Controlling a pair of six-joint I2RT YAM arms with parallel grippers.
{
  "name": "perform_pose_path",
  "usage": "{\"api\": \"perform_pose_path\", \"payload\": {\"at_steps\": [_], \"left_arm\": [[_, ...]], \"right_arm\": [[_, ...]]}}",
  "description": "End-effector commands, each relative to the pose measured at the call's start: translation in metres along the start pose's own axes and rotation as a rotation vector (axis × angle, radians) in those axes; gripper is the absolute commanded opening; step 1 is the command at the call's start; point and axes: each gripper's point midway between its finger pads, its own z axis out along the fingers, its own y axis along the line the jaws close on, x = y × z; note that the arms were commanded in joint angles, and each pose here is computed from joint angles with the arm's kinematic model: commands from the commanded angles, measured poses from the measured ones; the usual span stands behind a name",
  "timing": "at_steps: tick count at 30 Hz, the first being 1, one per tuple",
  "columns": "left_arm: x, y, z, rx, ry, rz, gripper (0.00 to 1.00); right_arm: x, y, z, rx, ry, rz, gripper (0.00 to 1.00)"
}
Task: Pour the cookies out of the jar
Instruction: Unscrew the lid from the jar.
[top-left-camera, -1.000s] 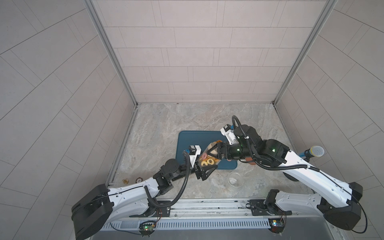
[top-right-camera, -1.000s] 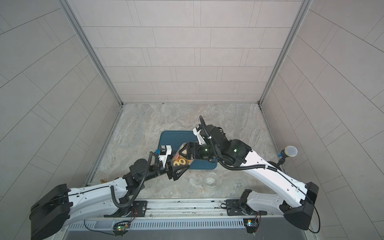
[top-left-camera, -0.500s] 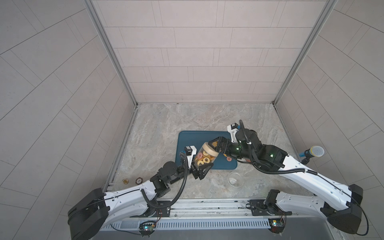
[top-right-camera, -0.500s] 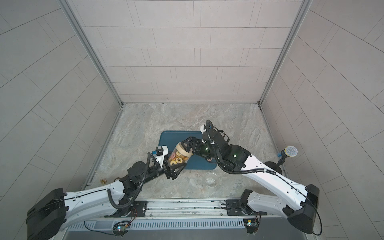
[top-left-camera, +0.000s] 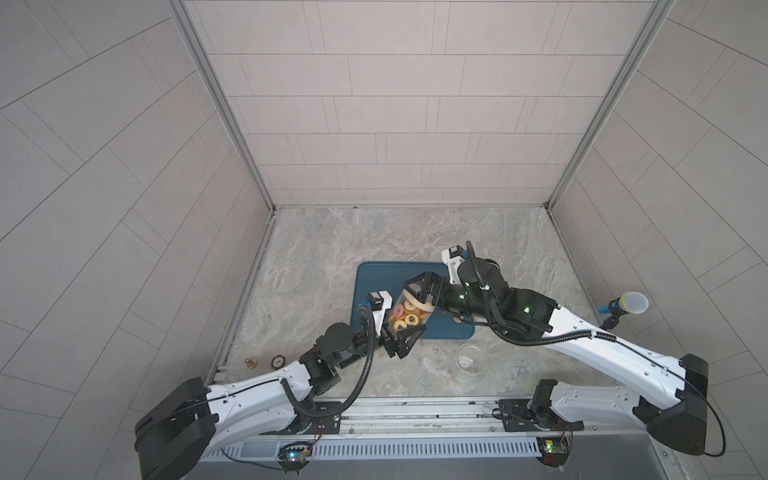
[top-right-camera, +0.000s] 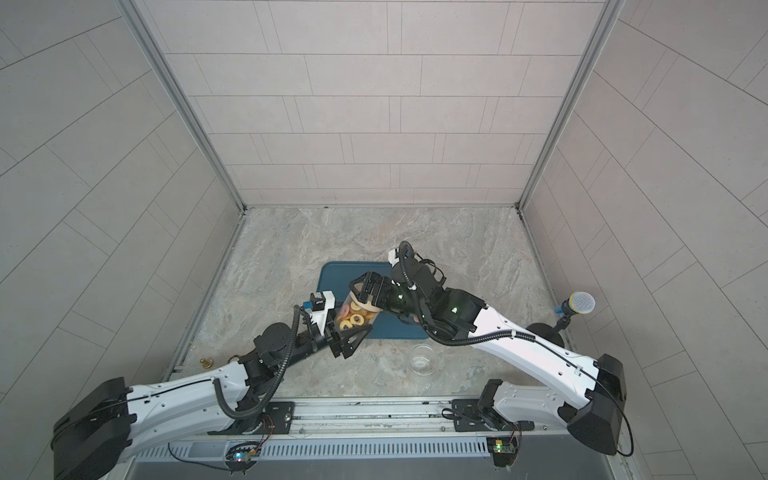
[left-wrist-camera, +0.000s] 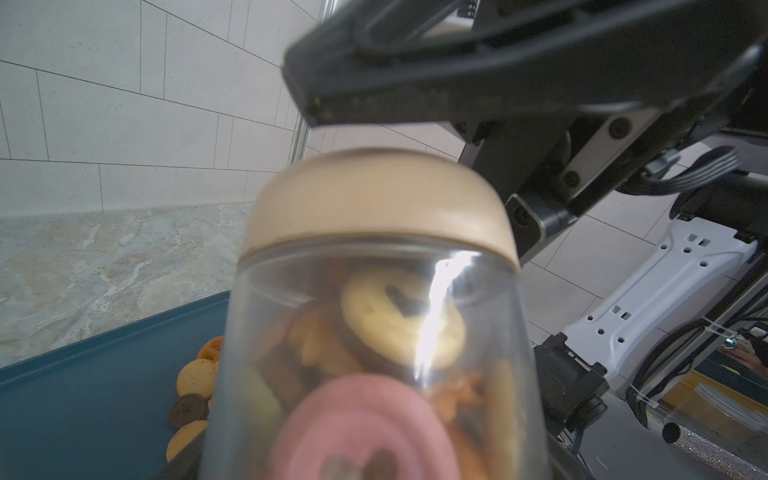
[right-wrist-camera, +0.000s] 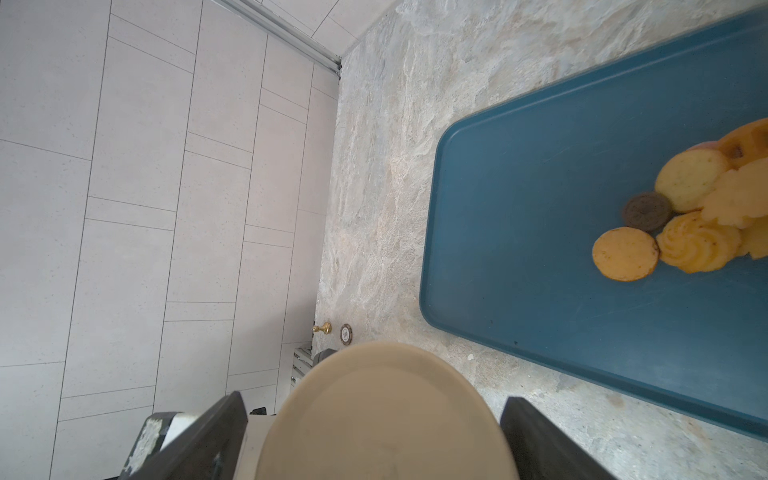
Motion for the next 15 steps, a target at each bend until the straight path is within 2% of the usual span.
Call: {"api": "perform_pose_path", "payload": {"at_steps": [1, 8, 11, 15], "left_arm": [[-0.0415, -0.0155, -0.0026, 0.055, -0.149, 0.035, 0.0], [-0.044, -0.0138, -0.0036, 0.043, -0.16, 0.037, 0.0], [-0.0439, -0.0121, -0.0041, 0.033, -0.161, 0.037, 0.0], [-0.0449, -0.0105, -0.0038, 0.024, -0.166, 0.033, 0.0]], "right_arm": [[-0.0034, 0.0174, -0.0017, -0.046, -0.01, 0.017, 0.99], [-0.0009, 0.0124, 0.0014, -0.027, -0.002, 0.025, 0.94], [-0.001, 0.0143, 0.0014, -0.034, -0.002, 0.023, 0.89], [0.0026, 0.0167, 0.0041, -0.034, 0.018, 0.009, 0.92]]}}
